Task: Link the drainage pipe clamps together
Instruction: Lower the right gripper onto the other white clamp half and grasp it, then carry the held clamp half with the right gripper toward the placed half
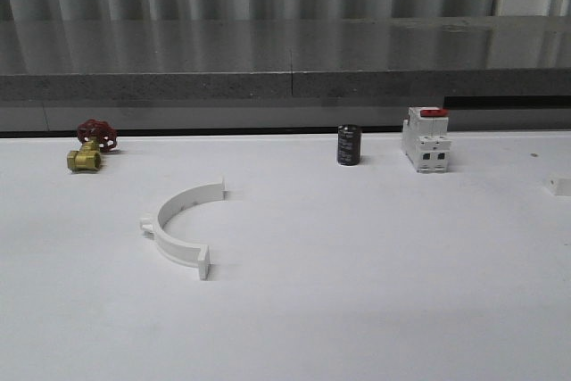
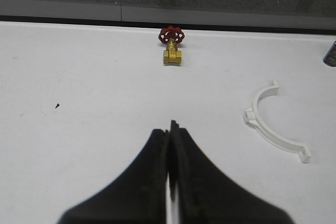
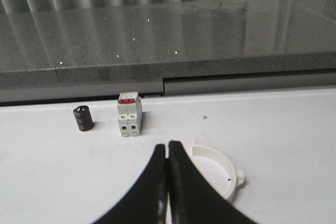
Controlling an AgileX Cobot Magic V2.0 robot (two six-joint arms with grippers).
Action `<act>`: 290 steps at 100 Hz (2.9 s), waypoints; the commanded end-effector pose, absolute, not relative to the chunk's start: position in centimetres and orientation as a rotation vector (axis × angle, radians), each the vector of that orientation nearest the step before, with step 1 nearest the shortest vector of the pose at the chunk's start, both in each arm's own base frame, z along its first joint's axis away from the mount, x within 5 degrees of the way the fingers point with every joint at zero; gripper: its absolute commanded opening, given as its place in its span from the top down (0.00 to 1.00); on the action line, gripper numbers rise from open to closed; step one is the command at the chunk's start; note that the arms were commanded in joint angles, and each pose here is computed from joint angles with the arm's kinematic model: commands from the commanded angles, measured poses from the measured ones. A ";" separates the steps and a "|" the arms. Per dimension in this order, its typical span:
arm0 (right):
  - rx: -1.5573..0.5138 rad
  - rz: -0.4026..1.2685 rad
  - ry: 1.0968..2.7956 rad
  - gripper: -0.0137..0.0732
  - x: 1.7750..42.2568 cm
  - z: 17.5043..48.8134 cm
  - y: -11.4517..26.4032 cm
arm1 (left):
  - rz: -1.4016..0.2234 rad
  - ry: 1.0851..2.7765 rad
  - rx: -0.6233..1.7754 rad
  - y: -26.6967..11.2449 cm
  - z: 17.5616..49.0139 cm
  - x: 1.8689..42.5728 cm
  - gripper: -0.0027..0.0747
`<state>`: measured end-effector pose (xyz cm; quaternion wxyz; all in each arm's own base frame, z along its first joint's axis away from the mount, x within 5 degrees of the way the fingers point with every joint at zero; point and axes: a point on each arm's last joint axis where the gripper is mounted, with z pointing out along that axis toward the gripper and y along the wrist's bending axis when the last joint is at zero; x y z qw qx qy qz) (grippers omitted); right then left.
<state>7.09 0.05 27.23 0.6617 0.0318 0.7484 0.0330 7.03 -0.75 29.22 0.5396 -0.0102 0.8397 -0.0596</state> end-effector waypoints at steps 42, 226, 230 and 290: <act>0.100 0.058 2.191 0.92 17.5 32.6 0.1 | -0.145 1.902 -0.028 -0.7 30.6 7.3 0.99; 0.156 0.033 2.782 0.15 37.6 19.0 -9.9 | -0.145 1.900 -0.028 -0.7 30.6 7.3 0.99; 0.156 0.036 2.789 0.15 37.6 18.8 -9.9 | -0.145 1.900 -0.028 -0.7 30.6 7.3 0.99; 0.160 0.058 2.834 0.73 37.3 18.5 -9.8 | -0.145 1.900 -0.028 -0.7 30.7 7.3 0.99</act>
